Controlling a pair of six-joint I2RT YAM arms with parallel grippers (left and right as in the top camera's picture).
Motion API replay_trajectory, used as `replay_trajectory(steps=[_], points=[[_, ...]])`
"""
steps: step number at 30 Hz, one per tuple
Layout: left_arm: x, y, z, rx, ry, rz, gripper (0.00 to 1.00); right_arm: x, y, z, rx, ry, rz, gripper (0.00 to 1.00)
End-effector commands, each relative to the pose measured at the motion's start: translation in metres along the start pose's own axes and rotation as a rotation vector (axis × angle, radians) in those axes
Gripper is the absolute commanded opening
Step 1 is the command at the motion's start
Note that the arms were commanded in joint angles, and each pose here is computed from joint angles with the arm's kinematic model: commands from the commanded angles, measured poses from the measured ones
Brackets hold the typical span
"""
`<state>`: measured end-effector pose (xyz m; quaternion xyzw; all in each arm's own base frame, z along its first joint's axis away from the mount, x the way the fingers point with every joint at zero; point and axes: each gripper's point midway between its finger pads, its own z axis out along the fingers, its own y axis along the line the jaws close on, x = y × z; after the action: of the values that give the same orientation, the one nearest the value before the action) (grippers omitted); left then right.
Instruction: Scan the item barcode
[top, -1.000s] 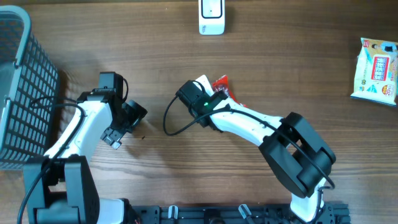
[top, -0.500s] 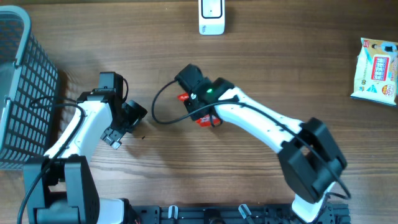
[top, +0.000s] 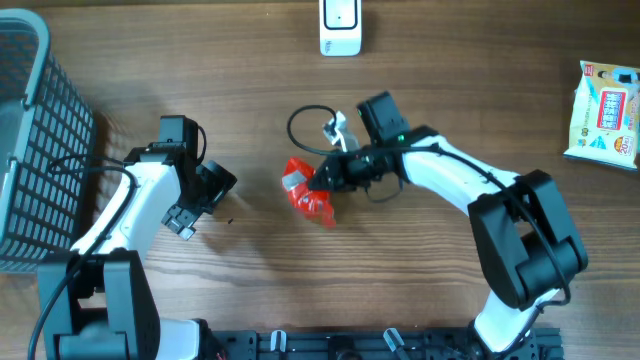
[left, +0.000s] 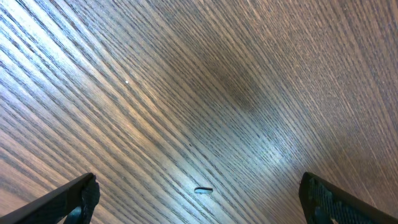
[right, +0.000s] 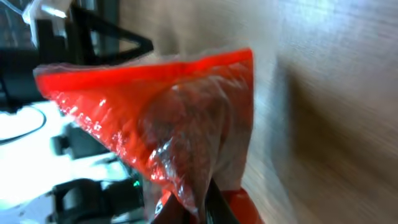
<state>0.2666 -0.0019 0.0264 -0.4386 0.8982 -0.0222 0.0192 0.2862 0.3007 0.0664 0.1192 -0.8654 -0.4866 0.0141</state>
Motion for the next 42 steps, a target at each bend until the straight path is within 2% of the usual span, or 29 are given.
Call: replay_trajectory(steps=[1,2,3,4,5,6,10,13,15,18,20,21,22,23,25,27,31,38,40,42], points=[[-0.001,0.005,0.004,-0.021,-0.001,-0.02,1.0,0.017,0.004,0.006,-0.133,0.053,0.161,0.04],[-0.001,0.005,0.004,-0.021,-0.001,-0.02,1.0,0.015,-0.004,0.007,-0.097,0.032,0.164,0.08],[-0.001,0.005,0.004,-0.021,-0.001,-0.02,1.0,0.011,-0.018,0.007,-0.023,-0.005,0.161,0.17],[-0.001,0.005,0.004,-0.021,-0.001,-0.02,1.0,0.006,-0.035,0.006,0.069,-0.045,0.153,0.38],[-0.001,0.005,0.004,-0.021,-0.001,-0.02,1.0,0.005,-0.047,0.005,0.133,-0.065,0.166,0.52],[-0.001,0.005,0.004,-0.021,-0.001,-0.02,1.0,0.005,-0.06,0.001,0.207,-0.079,0.177,0.6],[-0.001,0.005,0.004,-0.021,-0.001,-0.02,1.0,0.002,-0.11,-0.051,0.612,-0.11,0.197,0.64],[-0.001,0.005,0.004,-0.021,-0.001,-0.02,1.0,-0.007,-0.117,-0.101,0.863,-0.128,0.174,0.65],[-0.001,0.005,0.004,-0.021,-0.001,-0.02,1.0,-0.016,-0.106,-0.119,0.923,-0.13,0.129,0.66],[-0.001,0.005,0.004,-0.021,-0.001,-0.02,1.0,-0.031,-0.074,-0.13,0.888,-0.137,0.071,0.68],[-0.001,0.005,0.004,-0.021,-0.001,-0.02,1.0,-0.034,-0.04,-0.117,0.717,-0.108,-0.015,0.62],[-0.001,0.005,0.004,-0.021,-0.001,-0.02,1.0,-0.033,-0.028,-0.109,0.638,-0.091,-0.039,0.51],[-0.001,0.005,0.004,-0.021,-0.001,-0.02,1.0,-0.03,-0.011,-0.097,0.522,-0.063,-0.066,0.35],[-0.001,0.005,0.004,-0.021,-0.001,-0.02,1.0,-0.027,0.0,-0.089,0.446,-0.044,-0.082,0.26],[-0.001,0.005,0.004,-0.021,-0.001,-0.02,1.0,-0.024,0.01,-0.079,0.389,-0.023,-0.114,0.12],[-0.001,0.005,0.004,-0.021,-0.001,-0.02,1.0,-0.023,0.01,-0.072,0.397,-0.014,-0.127,0.04],[-0.001,0.005,0.004,-0.021,-0.001,-0.02,1.0,-0.024,0.001,-0.05,0.384,0.013,-0.079,0.04],[-0.001,0.005,0.004,-0.021,-0.001,-0.02,1.0,0.004,-0.024,0.014,0.099,0.229,0.049,0.04],[-0.001,0.005,0.004,-0.021,-0.001,-0.02,1.0,0.01,-0.04,0.023,0.11,0.256,0.092,0.04],[-0.001,0.005,0.004,-0.021,-0.001,-0.02,1.0,0.011,-0.074,0.022,0.25,0.249,0.146,0.04]])
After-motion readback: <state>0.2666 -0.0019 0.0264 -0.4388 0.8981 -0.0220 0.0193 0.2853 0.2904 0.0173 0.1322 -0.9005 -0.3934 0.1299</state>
